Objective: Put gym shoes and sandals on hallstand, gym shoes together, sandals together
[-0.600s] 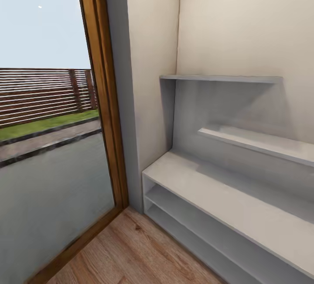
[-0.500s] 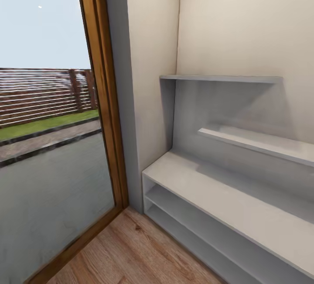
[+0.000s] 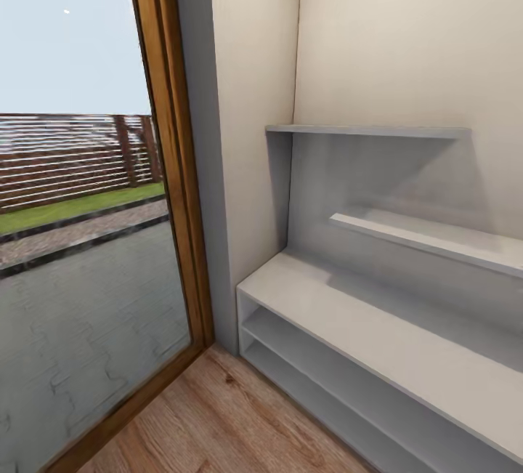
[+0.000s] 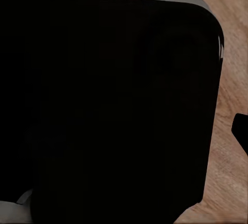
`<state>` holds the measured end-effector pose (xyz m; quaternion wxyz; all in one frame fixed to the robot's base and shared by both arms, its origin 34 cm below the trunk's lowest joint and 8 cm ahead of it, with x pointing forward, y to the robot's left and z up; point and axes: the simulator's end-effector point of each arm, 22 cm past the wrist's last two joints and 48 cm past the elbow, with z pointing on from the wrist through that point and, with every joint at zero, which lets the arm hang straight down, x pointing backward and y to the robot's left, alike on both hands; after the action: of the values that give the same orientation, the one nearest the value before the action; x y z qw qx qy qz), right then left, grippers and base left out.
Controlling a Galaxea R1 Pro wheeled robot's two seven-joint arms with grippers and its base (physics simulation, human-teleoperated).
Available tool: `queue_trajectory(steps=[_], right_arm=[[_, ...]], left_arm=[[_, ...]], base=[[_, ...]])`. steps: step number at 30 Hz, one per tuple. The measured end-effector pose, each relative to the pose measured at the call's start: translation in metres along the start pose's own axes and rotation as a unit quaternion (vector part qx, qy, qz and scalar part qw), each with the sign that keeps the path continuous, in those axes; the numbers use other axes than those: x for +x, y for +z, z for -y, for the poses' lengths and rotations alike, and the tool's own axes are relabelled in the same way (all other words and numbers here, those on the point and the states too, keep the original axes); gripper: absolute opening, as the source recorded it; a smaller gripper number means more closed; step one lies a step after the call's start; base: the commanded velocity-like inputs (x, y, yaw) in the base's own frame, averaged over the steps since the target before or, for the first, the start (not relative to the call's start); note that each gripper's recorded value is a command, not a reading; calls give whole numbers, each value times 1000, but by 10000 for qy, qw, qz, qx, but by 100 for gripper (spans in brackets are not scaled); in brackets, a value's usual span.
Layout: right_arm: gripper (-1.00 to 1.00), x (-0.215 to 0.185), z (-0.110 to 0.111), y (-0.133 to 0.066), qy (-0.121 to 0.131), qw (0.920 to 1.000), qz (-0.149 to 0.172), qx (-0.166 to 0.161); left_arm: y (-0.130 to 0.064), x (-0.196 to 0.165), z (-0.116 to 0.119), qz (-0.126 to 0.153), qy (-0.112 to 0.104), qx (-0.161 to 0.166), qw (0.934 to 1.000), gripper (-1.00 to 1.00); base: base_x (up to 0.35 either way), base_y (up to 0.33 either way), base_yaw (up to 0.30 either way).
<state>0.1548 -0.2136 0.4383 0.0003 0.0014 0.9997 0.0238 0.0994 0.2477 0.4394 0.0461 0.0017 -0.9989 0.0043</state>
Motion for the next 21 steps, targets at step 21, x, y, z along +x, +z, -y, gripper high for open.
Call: queue_trajectory(steps=[21], right_arm=[[100,0,17,0,14,10000,-2,87]], left_arm=[[0,-5,-3,57,14,-19,10000,100]], base=[[0,0,-229]])
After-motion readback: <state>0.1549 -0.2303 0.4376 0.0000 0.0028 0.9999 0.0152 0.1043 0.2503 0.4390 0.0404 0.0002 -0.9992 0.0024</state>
